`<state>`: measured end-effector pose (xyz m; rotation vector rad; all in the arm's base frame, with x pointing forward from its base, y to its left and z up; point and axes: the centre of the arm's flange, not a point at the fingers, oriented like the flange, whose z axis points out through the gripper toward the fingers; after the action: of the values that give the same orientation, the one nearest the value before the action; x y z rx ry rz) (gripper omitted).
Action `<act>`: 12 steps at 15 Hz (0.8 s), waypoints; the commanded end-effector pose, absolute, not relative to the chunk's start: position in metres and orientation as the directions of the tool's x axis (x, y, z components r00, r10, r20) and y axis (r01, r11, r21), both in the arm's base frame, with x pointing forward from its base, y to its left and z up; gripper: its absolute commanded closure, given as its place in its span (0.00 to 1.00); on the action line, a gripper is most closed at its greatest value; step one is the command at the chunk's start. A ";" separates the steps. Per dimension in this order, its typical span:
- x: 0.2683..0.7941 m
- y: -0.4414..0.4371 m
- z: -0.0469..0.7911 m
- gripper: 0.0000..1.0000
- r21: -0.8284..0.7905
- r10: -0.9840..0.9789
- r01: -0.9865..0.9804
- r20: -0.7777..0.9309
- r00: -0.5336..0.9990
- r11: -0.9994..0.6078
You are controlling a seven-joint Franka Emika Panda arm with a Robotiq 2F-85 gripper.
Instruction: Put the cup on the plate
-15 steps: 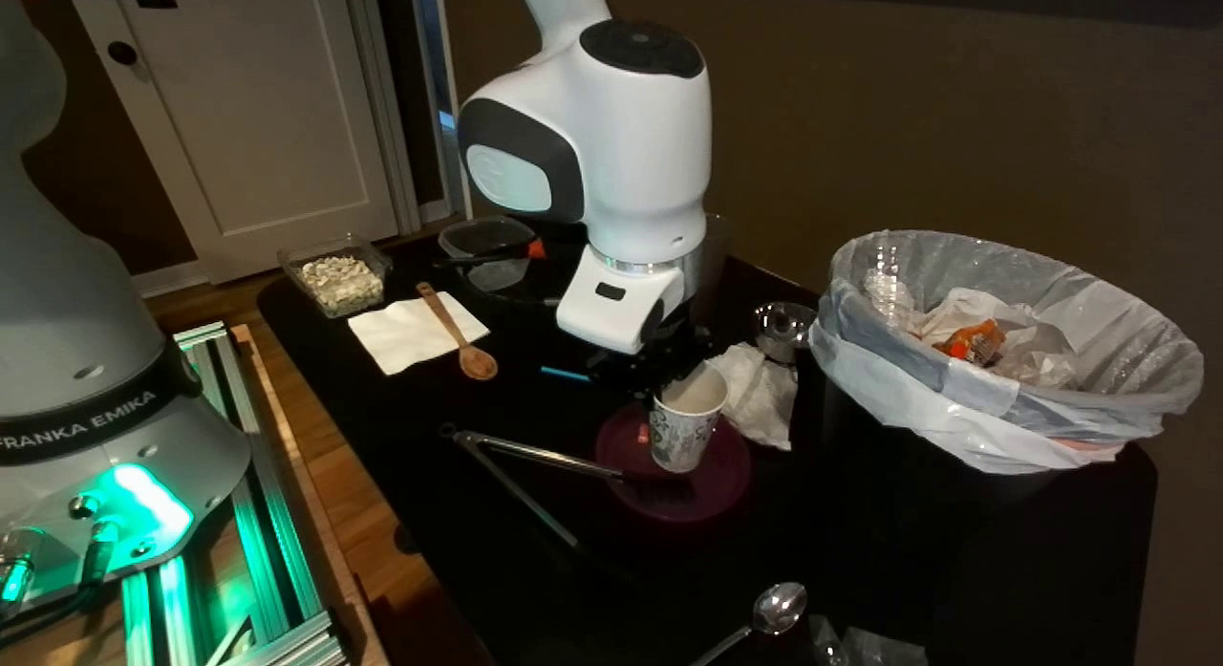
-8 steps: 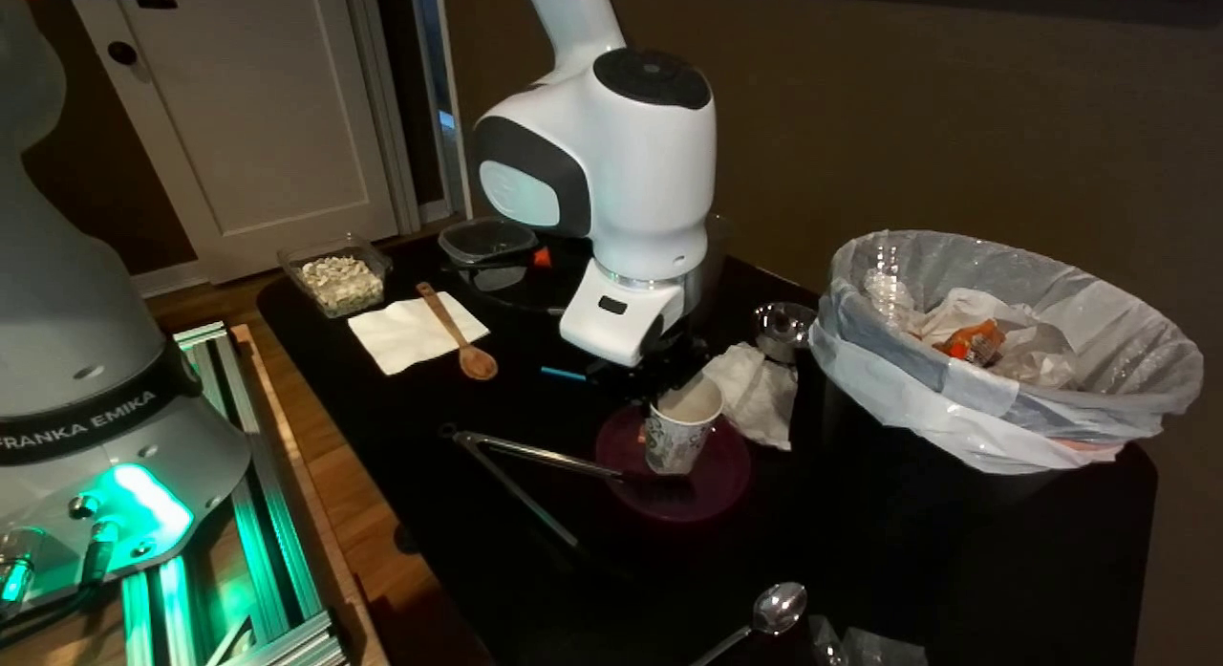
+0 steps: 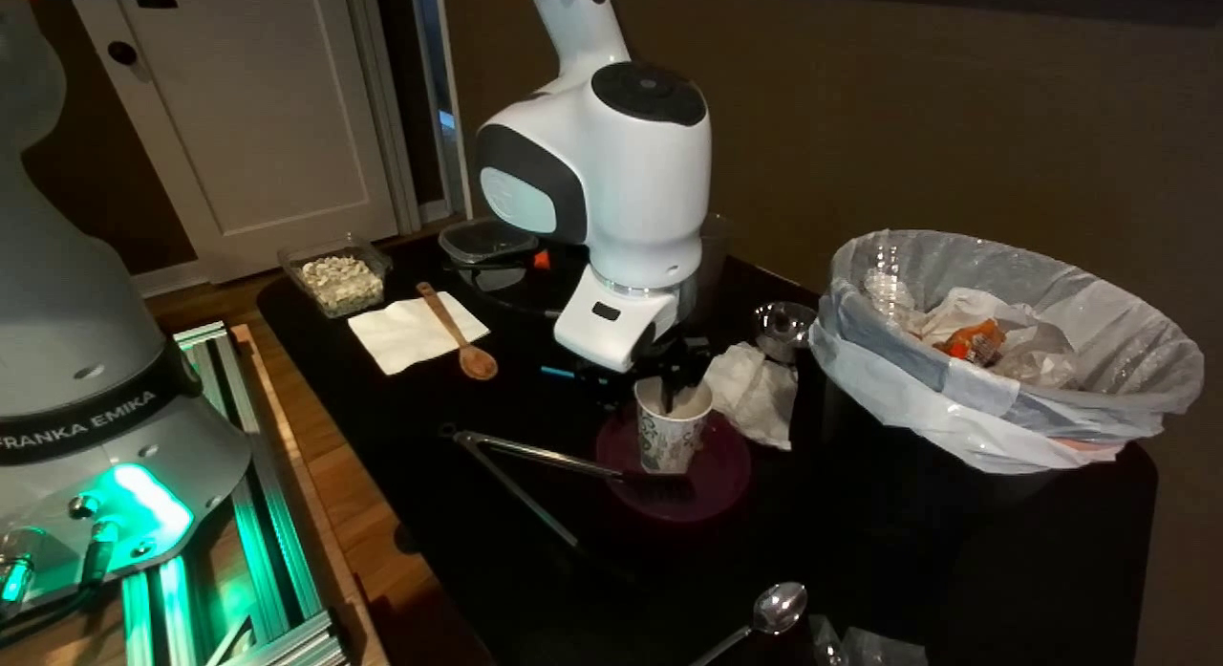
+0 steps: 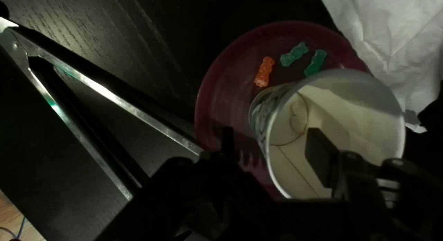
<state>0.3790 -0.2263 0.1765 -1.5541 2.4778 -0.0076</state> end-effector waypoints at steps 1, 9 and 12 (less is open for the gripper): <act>0.363 -0.211 0.195 0.12 -0.135 -0.888 -0.882 -0.169 -0.428 0.451; 0.323 -0.142 0.248 0.00 -0.289 -0.984 -0.945 0.052 -0.172 0.150; 0.365 -0.159 0.221 0.00 -0.296 -0.989 -0.946 0.031 -0.145 0.129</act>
<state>0.3649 -0.1583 0.2209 -1.9330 2.2232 -0.3670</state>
